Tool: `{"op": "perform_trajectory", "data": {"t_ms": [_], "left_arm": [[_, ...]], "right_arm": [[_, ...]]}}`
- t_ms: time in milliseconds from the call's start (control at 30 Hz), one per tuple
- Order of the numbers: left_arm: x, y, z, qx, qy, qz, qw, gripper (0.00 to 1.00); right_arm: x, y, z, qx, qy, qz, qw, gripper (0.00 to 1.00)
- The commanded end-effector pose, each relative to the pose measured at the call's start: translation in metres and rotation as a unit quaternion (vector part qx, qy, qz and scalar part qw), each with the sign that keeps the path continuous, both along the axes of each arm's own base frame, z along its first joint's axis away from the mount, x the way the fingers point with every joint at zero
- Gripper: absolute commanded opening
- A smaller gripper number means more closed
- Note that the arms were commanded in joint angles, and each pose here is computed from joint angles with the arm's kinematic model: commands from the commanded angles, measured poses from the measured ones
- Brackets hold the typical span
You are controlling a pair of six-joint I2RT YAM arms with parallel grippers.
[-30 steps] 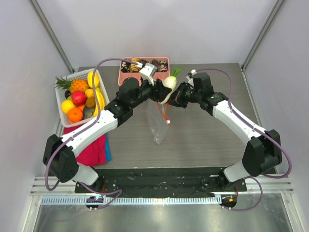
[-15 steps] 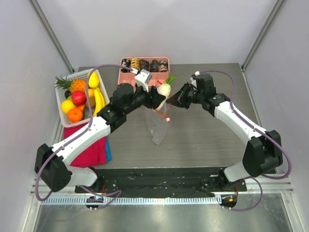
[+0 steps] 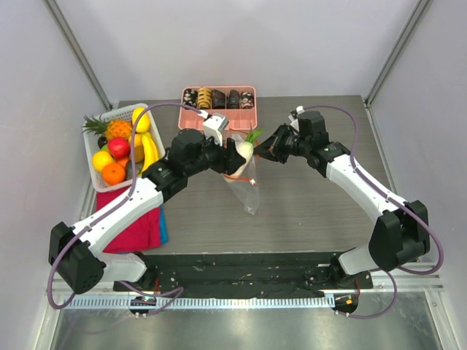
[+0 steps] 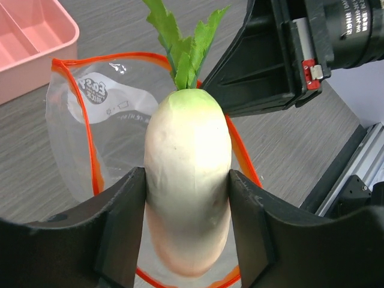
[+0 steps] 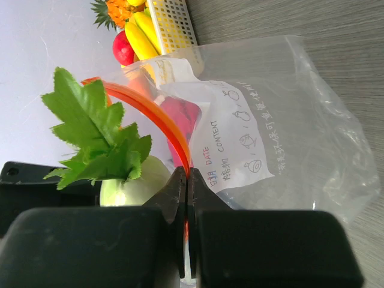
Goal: Place the food in the zip-top bag and seal the zipper
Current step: Place the fake vegetable in the zipper food storage bag.
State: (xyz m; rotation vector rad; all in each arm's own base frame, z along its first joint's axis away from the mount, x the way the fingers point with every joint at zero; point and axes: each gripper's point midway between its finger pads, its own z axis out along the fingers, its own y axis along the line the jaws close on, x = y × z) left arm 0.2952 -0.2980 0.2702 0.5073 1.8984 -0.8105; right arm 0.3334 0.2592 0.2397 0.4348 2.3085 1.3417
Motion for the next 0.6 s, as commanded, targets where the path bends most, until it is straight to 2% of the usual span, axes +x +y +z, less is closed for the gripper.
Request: {"op": "perform_trajectory", "data": {"t_ms": [0,33,67,133,167,300,400,467,567], "left_arm": [[-0.004,0.002,0.030,-0.025,-0.018,0.002,1.000,0.67],[-0.003,0.004,0.032,-0.025,-0.021,0.009,0.999,0.76],[-0.003,0.005,0.035,-0.026,-0.022,0.012,0.999,0.81],[-0.003,0.011,0.040,-0.022,-0.026,0.023,0.999,0.89],[-0.002,0.015,0.042,-0.015,-0.027,0.028,0.999,0.89],[0.007,0.043,0.035,0.014,-0.005,0.085,0.996,0.87],[0.010,0.060,0.014,0.045,0.028,0.120,0.991,0.81],[0.008,0.060,0.006,0.049,0.045,0.119,0.991,0.74],[0.007,0.050,0.000,0.040,0.071,0.104,0.991,0.73]], "right_arm": [[-0.002,-0.002,0.029,0.018,-0.051,0.002,0.999,0.01],[-0.002,-0.002,0.029,0.016,-0.052,0.003,0.998,0.01],[-0.004,-0.003,0.030,0.016,-0.053,0.004,0.998,0.01],[-0.004,-0.003,0.030,0.016,-0.055,0.004,0.998,0.01],[-0.004,-0.004,0.029,0.014,-0.056,0.004,0.998,0.01],[-0.007,-0.005,0.031,0.012,-0.063,0.006,0.998,0.01],[-0.009,-0.006,0.030,0.009,-0.066,0.009,0.998,0.01],[-0.009,-0.006,0.030,0.004,-0.074,0.012,0.997,0.01],[-0.011,-0.009,0.031,-0.003,-0.084,0.013,0.996,0.01]]}}
